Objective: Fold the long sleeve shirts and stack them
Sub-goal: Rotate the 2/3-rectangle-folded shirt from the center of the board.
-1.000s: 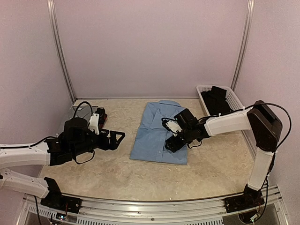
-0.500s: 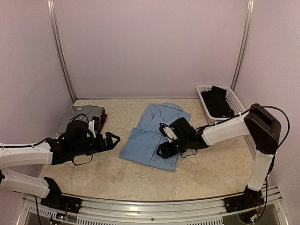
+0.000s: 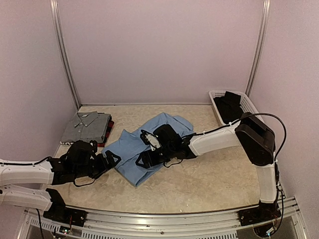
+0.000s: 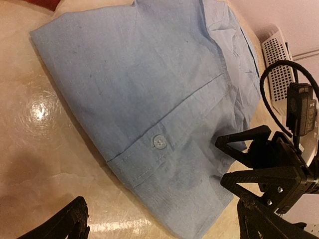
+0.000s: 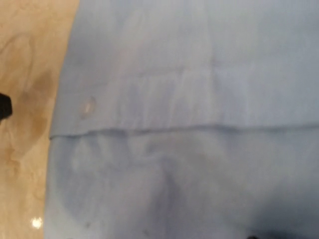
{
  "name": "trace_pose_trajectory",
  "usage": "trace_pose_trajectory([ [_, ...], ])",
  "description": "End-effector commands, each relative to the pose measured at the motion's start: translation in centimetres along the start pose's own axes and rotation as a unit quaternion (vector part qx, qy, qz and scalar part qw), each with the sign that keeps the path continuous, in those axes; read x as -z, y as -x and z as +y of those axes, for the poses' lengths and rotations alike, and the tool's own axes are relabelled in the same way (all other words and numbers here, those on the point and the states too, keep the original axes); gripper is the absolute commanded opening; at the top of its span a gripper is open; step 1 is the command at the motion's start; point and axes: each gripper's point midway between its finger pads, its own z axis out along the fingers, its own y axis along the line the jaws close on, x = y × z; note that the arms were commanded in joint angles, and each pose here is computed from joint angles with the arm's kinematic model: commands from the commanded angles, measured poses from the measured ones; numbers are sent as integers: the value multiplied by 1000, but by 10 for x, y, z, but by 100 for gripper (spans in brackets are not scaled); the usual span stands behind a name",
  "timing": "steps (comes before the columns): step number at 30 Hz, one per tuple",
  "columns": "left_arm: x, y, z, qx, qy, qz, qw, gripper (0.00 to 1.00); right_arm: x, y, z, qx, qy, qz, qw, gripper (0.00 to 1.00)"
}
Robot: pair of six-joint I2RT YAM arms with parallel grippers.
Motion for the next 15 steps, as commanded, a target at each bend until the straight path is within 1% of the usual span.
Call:
trace_pose_trajectory([
  [1,-1,7,10,26,12,-20,999,99,35,41,-1,44,-3,-28,999,70],
  [7,-12,5,16,24,16,-13,999,98,66,72,-61,44,-68,-53,995,70],
  [12,-15,6,16,25,17,-15,999,97,67,88,-121,33,-113,-58,991,70],
  [15,-17,8,18,26,17,-16,999,95,62,95,-150,22,-127,-55,990,69],
])
